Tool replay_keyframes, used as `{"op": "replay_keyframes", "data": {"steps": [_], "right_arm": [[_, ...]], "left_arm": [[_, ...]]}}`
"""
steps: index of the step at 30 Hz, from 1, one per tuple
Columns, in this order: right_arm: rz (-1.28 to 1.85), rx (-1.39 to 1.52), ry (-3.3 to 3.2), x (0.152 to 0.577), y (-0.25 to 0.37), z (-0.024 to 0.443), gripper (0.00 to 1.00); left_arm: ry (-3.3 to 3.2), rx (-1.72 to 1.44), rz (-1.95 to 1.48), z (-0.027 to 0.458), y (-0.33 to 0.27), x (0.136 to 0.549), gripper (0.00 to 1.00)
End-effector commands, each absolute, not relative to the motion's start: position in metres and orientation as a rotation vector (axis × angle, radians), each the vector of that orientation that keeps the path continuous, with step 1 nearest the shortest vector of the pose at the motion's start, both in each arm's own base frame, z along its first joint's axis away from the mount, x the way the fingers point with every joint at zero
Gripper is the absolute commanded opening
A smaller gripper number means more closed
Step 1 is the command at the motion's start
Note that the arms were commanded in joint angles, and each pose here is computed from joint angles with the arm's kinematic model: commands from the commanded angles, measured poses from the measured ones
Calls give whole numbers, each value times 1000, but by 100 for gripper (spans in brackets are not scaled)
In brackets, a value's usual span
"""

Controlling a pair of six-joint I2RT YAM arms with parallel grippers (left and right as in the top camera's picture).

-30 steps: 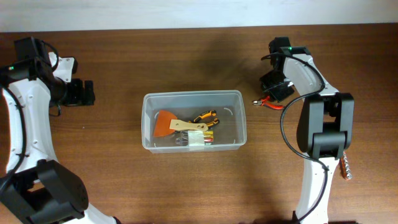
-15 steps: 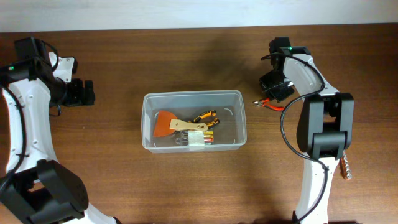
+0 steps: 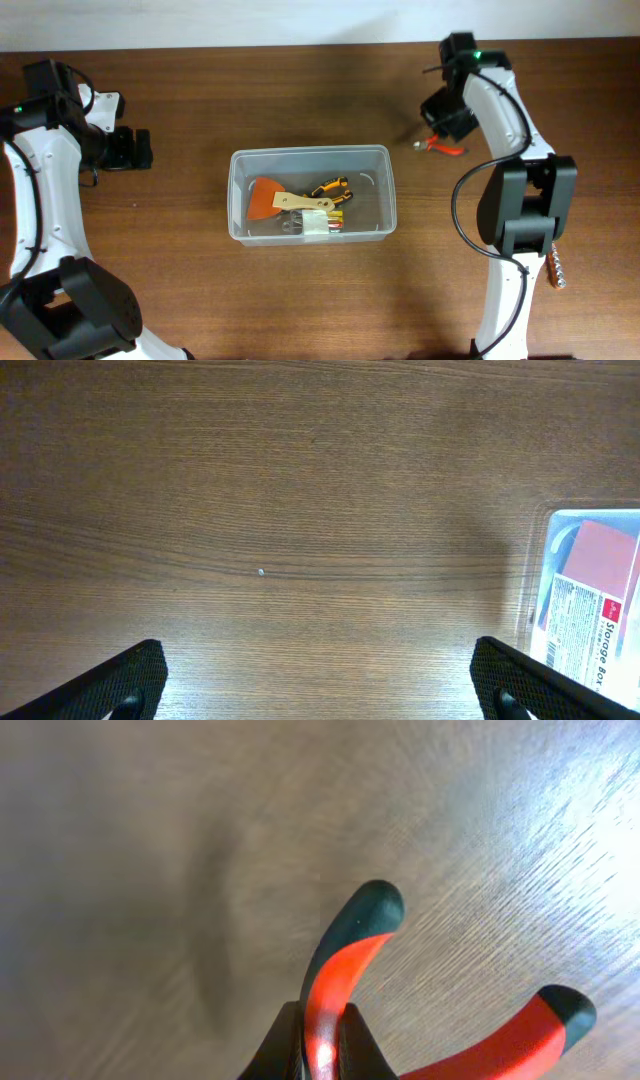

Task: Pack container
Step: 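Lift the red pliers and carry them over the clear box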

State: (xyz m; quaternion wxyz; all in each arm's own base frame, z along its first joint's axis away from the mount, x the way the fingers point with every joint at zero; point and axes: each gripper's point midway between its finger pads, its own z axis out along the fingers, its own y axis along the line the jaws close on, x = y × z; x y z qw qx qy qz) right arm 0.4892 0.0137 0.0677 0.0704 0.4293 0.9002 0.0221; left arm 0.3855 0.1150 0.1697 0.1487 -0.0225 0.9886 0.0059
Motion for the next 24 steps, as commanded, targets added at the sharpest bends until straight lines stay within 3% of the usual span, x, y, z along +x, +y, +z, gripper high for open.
{"op": "replay_keyframes", "data": {"steps": [1, 13, 20, 24], "right_arm": [[90, 1150, 2691, 504, 11, 103, 6], [53, 485, 2852, 480, 50, 189, 6], [59, 280, 2920, 453, 97, 202, 6], [148, 1, 2975, 434, 142, 200, 6]], "left_arm": [[2849, -89, -8, 165, 116, 385, 99], [2849, -89, -8, 165, 116, 385, 99], [2849, -89, -8, 165, 116, 385, 99], [2849, -89, -8, 165, 116, 385, 99]]}}
